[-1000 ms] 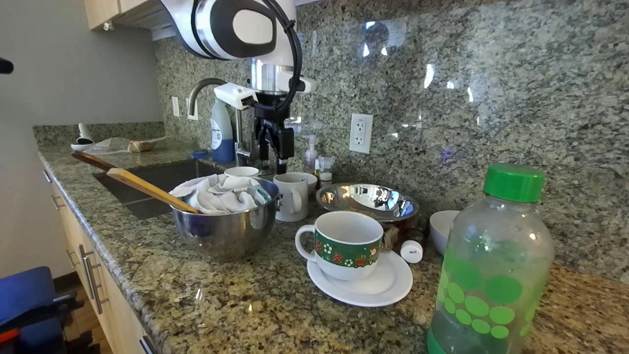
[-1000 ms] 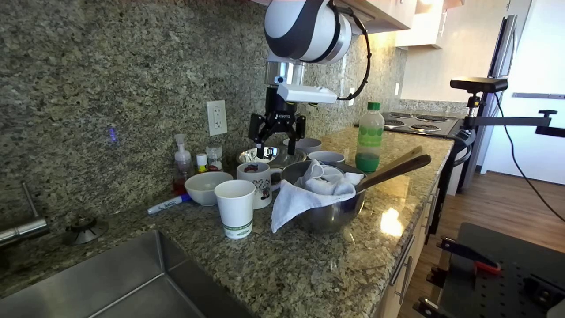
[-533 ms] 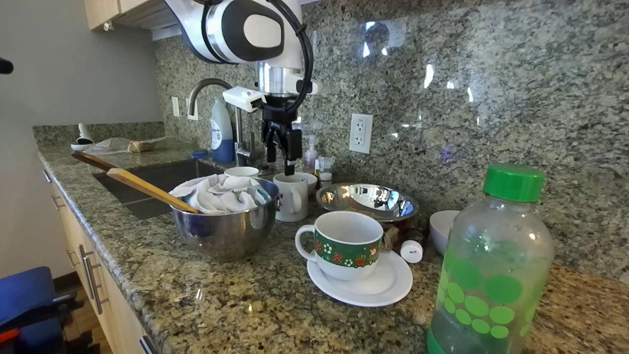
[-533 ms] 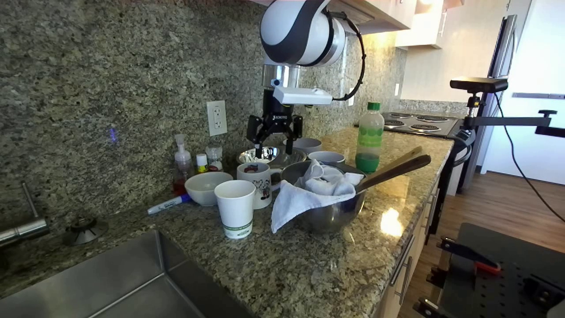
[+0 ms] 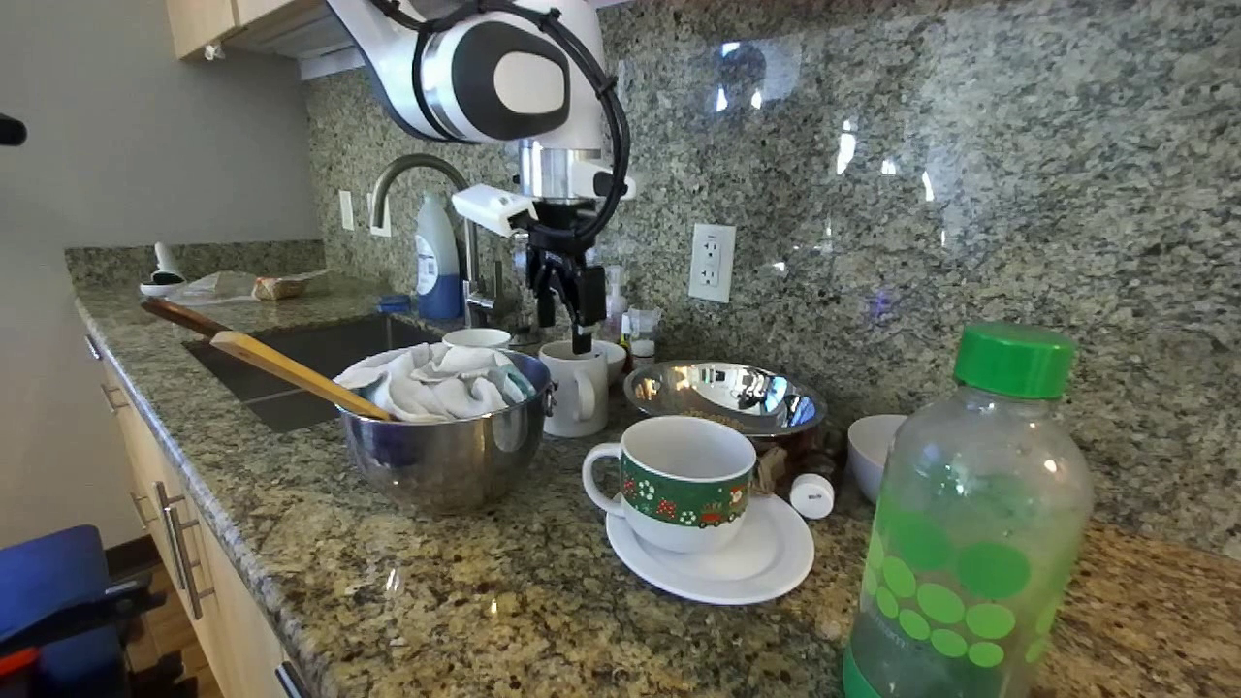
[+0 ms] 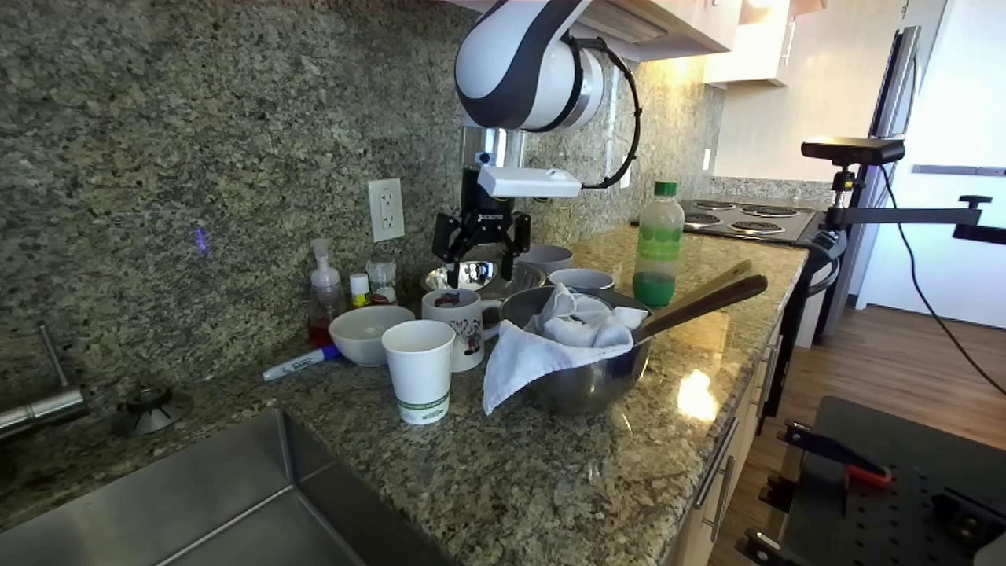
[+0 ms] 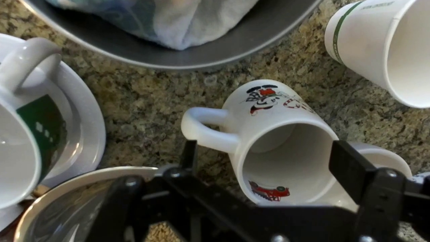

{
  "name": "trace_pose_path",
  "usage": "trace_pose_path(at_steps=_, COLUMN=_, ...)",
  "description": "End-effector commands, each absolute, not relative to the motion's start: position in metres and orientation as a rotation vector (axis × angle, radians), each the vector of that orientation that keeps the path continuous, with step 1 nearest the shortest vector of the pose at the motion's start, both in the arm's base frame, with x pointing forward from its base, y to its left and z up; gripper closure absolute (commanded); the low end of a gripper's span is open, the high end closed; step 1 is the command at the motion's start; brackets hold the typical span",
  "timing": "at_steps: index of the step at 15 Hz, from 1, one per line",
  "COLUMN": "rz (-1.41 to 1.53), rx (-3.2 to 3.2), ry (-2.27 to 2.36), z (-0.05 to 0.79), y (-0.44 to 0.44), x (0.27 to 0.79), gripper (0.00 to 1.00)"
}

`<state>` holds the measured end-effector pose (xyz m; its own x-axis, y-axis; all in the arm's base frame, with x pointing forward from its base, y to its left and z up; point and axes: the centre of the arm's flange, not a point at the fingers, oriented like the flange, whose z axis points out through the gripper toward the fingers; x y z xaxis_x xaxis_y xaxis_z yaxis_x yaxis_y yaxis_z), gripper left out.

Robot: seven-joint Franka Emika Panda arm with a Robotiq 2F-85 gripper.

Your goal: Move the white mug to the front right side of the countertop

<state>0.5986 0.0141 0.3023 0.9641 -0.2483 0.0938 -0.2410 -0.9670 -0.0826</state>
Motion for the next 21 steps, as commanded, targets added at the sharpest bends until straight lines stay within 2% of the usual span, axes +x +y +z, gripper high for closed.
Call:
trace_pose_path(at_steps=1, rz=-0.188, rx=-3.039, ry=0.423, z=0.286, y=0.014, x=0.615, gripper=0.0)
trace_pose_path(at_steps=21, rz=-0.264, rx=-3.051, ry=0.506, z=0.257, y=0.0, x=0.635, gripper=0.0)
